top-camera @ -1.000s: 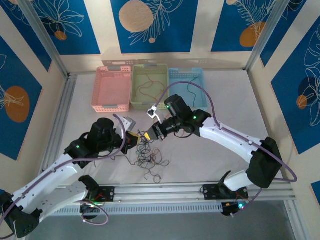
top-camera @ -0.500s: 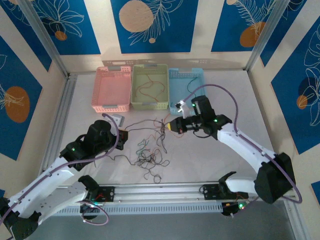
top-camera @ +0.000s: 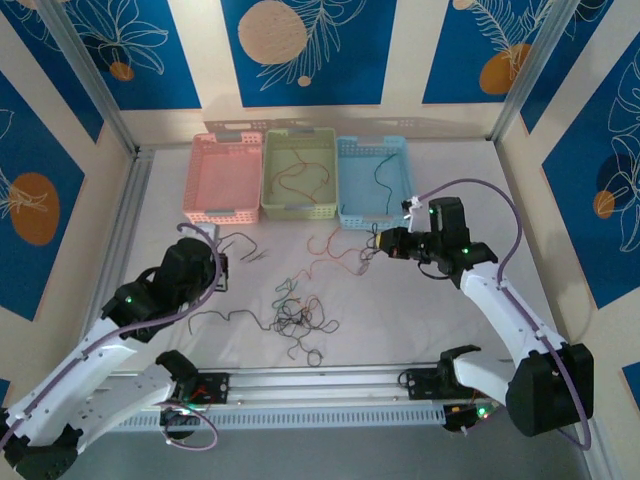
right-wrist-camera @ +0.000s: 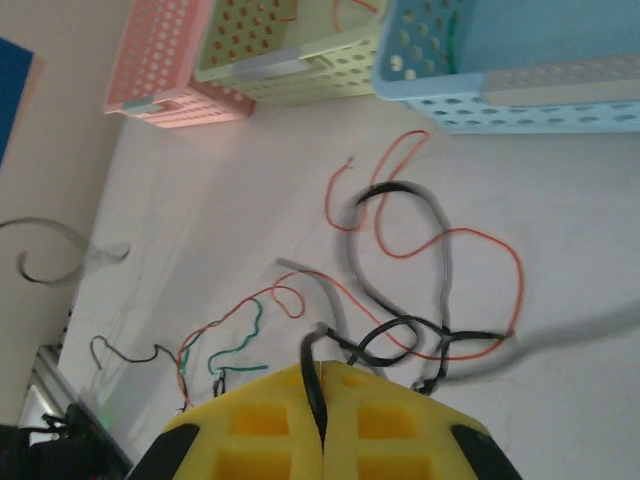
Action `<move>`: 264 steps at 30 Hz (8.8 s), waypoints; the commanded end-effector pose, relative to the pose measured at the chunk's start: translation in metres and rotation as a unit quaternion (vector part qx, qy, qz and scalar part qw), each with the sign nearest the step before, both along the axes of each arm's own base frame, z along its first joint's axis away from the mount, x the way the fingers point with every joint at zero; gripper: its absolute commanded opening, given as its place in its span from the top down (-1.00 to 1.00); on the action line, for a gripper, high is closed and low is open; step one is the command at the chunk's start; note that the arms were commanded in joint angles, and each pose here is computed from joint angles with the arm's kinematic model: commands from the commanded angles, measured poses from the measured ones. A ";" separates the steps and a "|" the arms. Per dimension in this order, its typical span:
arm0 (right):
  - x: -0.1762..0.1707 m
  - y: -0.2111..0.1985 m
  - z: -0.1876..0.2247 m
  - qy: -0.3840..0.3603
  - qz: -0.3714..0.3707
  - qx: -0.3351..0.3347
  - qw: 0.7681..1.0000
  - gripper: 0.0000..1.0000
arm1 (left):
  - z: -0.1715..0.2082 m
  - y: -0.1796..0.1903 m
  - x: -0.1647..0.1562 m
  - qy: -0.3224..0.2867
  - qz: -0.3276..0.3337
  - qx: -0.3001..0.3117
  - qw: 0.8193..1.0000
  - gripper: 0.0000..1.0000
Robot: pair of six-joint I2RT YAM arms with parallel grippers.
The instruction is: Untangle the cables
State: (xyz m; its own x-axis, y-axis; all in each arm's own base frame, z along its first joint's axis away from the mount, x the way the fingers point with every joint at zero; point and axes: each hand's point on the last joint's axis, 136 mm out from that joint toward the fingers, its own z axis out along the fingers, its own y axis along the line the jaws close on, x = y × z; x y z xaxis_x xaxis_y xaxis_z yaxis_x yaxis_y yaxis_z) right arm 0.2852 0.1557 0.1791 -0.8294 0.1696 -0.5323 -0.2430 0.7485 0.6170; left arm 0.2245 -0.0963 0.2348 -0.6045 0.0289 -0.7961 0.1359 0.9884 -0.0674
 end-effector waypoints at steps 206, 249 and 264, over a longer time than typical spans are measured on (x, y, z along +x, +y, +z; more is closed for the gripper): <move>-0.061 0.094 0.173 0.034 0.111 0.242 0.963 1.00 | 0.032 -0.167 0.028 -0.016 -0.328 -0.346 0.879 -0.33; -0.069 0.094 0.159 0.055 0.112 0.239 0.963 1.00 | 0.006 -0.182 0.046 -0.065 -0.318 -0.355 0.877 0.95; -0.037 -0.016 0.117 -0.032 -0.068 0.085 0.994 1.00 | -0.025 -0.130 0.025 -0.036 -0.232 -0.278 0.931 1.00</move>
